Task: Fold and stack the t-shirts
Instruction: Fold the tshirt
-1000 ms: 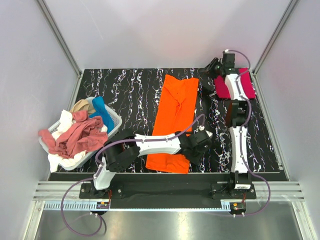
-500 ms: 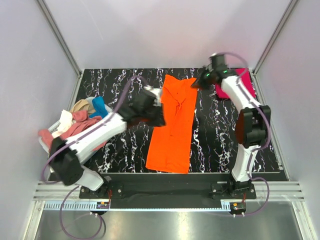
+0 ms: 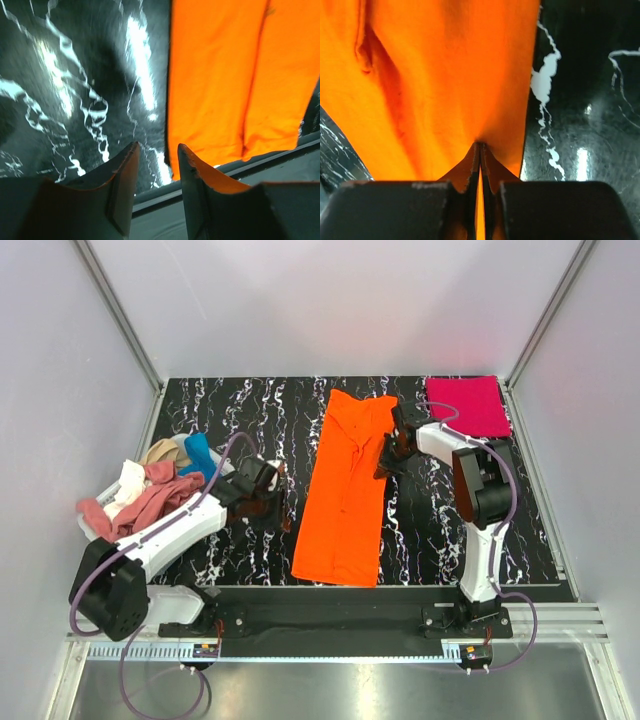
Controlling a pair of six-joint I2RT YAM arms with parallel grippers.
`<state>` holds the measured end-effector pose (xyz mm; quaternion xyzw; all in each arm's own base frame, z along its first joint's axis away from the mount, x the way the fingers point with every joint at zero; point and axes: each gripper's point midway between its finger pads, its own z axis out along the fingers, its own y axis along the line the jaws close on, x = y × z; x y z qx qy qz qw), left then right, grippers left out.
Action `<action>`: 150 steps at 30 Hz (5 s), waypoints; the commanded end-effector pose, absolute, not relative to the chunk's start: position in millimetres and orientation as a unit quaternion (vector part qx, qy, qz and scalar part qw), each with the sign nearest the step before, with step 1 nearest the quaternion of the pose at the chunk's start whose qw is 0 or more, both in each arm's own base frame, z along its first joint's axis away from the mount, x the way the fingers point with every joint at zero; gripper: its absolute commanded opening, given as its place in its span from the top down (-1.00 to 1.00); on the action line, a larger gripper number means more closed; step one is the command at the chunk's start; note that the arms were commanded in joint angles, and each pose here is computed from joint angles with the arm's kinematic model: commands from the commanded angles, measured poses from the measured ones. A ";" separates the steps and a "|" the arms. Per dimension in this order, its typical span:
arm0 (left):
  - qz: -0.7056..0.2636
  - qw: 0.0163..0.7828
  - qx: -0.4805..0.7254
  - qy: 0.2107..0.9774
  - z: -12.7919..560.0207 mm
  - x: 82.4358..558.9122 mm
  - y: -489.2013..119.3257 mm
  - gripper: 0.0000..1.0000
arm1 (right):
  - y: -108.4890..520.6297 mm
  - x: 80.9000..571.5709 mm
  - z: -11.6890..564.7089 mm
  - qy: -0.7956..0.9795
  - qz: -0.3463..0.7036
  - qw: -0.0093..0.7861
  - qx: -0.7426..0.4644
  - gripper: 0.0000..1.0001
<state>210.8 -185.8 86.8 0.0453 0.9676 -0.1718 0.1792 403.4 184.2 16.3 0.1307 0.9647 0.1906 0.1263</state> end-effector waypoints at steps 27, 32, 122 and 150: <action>-0.287 0.121 0.039 0.949 33.5 168.6 -245.9 -0.03 | 160.4 297.0 69.3 0.963 0.177 0.098 0.176 0.08; -0.281 0.121 0.047 0.951 27.3 161.6 -248.5 -0.02 | 161.1 231.9 56.8 0.958 0.189 0.080 0.199 -0.01; -0.265 0.203 -0.007 0.942 88.0 415.6 -285.9 1.00 | 160.8 432.7 109.2 0.957 0.133 0.252 0.055 1.00; -0.334 0.214 -0.041 0.917 84.7 509.6 -282.1 0.99 | 161.9 513.3 97.9 0.943 0.199 0.265 0.026 0.87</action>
